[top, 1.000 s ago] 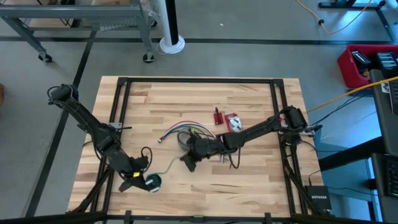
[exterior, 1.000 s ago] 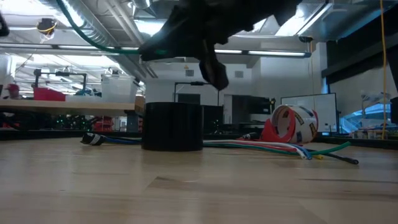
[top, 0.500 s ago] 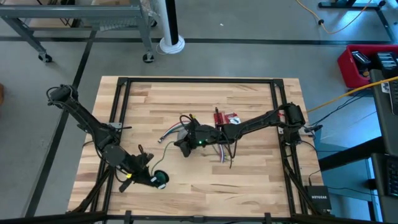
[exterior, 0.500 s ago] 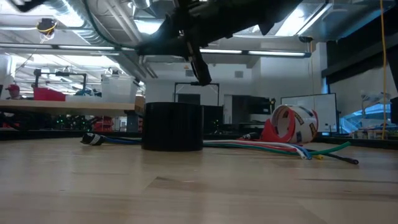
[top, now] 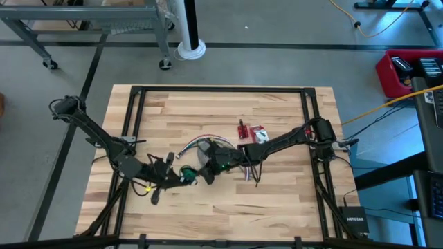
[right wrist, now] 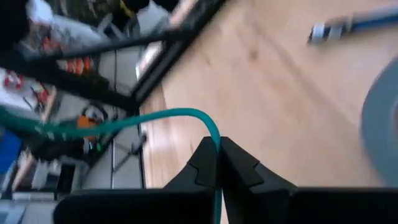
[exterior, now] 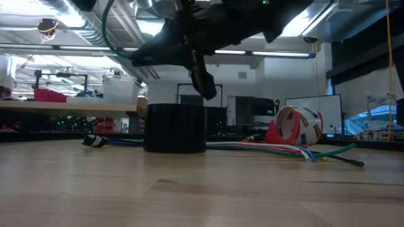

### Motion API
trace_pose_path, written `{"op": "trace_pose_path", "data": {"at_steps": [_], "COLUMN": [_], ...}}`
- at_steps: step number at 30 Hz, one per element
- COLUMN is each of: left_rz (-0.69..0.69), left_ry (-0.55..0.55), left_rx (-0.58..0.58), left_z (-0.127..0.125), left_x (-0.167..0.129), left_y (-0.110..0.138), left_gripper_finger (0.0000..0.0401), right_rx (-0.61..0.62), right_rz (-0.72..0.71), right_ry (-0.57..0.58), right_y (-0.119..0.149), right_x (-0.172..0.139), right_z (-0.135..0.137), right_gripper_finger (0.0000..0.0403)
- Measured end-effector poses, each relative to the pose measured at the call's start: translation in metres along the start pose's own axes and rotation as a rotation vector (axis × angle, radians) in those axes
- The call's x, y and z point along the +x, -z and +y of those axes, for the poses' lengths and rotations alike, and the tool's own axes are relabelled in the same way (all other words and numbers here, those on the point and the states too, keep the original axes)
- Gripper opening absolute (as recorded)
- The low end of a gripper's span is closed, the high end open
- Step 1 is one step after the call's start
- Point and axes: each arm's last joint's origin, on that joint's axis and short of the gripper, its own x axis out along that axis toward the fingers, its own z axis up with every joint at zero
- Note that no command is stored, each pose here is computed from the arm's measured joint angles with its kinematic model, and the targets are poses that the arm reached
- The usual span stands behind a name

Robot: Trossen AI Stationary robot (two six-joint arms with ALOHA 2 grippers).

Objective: Coil cords
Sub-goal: Uncoil the green wire from the spool

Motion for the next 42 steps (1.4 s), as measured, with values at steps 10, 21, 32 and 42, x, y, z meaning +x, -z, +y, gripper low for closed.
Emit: {"op": "trace_pose_path", "data": {"at_steps": [10, 21, 32, 42], "left_rz": [0.055, 0.145, 0.221, 0.502], "left_ry": [-0.085, -0.182, -0.211, -0.099], "left_rx": [-0.002, -0.088, -0.181, -0.492], "left_z": [0.005, 0.02, 0.035, 0.031], "left_x": [-0.006, -0.039, -0.072, -0.088], "left_y": [0.004, 0.0, -0.001, 0.015], "left_gripper_finger": [0.0, 0.0, 0.0, 0.0], "right_rx": [-0.023, 0.005, 0.014, -0.024], "right_rz": [0.133, 0.275, 0.398, 0.395], "right_ry": [0.047, 0.163, 0.293, 0.448], "right_y": [0.03, 0.055, 0.078, 0.084], "right_x": [-0.003, -0.01, -0.017, -0.028], "right_z": [0.012, 0.012, 0.009, 0.004], "right_gripper_finger": [0.0007, 0.0007, 0.0007, 0.0007]}}
